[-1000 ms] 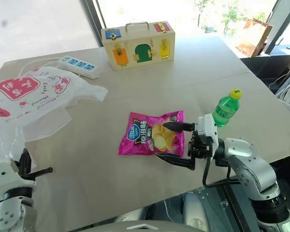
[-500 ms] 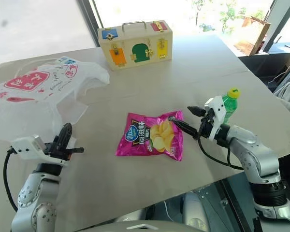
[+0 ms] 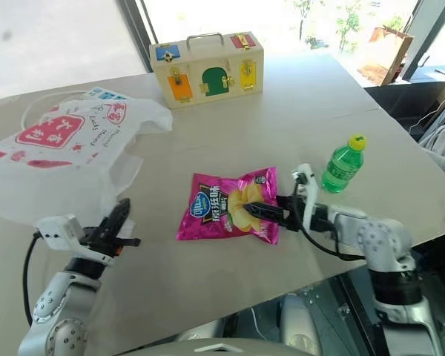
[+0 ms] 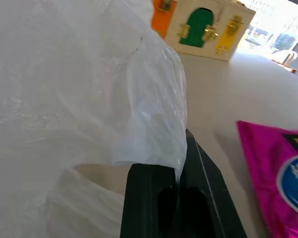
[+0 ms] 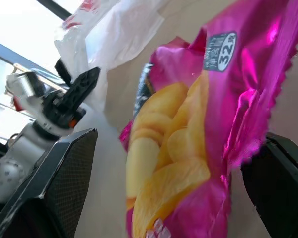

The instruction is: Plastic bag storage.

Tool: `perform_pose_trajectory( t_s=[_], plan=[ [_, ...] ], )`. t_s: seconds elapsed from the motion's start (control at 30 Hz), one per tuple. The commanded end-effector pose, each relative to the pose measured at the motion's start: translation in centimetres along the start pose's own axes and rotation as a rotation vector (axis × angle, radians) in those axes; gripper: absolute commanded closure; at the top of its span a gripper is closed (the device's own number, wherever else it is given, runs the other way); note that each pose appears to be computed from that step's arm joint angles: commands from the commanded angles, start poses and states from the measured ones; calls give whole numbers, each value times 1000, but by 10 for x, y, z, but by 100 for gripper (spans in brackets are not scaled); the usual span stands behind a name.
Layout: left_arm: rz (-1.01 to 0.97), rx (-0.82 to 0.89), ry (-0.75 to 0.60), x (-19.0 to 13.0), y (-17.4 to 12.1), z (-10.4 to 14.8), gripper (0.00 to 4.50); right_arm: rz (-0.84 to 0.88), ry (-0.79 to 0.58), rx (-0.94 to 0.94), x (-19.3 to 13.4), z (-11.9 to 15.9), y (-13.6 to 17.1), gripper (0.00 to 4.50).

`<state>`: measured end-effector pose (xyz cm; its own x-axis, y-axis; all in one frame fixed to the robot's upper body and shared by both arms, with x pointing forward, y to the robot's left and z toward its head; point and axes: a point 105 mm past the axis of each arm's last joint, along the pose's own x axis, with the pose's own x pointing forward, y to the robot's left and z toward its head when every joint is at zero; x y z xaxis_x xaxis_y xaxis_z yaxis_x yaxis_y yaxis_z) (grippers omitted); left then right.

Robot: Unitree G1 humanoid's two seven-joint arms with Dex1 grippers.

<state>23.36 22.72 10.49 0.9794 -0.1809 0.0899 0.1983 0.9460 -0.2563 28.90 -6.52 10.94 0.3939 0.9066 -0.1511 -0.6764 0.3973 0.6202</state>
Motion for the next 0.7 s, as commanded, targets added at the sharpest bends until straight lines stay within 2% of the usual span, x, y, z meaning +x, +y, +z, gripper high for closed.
perform_pose_trajectory(
  t_s=[0.03, 0.1, 0.13, 0.17, 0.27, 0.43, 0.6, 0.7],
  plan=[
    [-131, 0, -26, -6, -18, 16, 446, 9, 7, -21, 9, 4, -1, 0],
    [-156, -18, -22, -8, -18, 17, 446, 30, 42, -17, 12, -2, 3, 0],
    [-165, -24, -21, -9, -18, 18, 450, 36, 52, -13, 13, -4, 4, 52],
    [-172, -29, -22, -9, -19, 18, 450, 41, 56, -10, 13, -5, 4, 74],
    [-203, -52, -28, -9, -21, 21, 450, 46, 61, -16, 13, -4, 5, 221],
    [-210, -66, -62, -4, -19, 26, 450, 71, -12, -25, 9, 16, 10, 440],
    [-236, -71, -94, 14, -20, 31, 450, 96, -94, -50, 3, 45, 20, 446],
    [-308, -77, -130, 38, -33, 38, 450, 121, -182, -110, -6, 78, 33, 446]
  ],
)
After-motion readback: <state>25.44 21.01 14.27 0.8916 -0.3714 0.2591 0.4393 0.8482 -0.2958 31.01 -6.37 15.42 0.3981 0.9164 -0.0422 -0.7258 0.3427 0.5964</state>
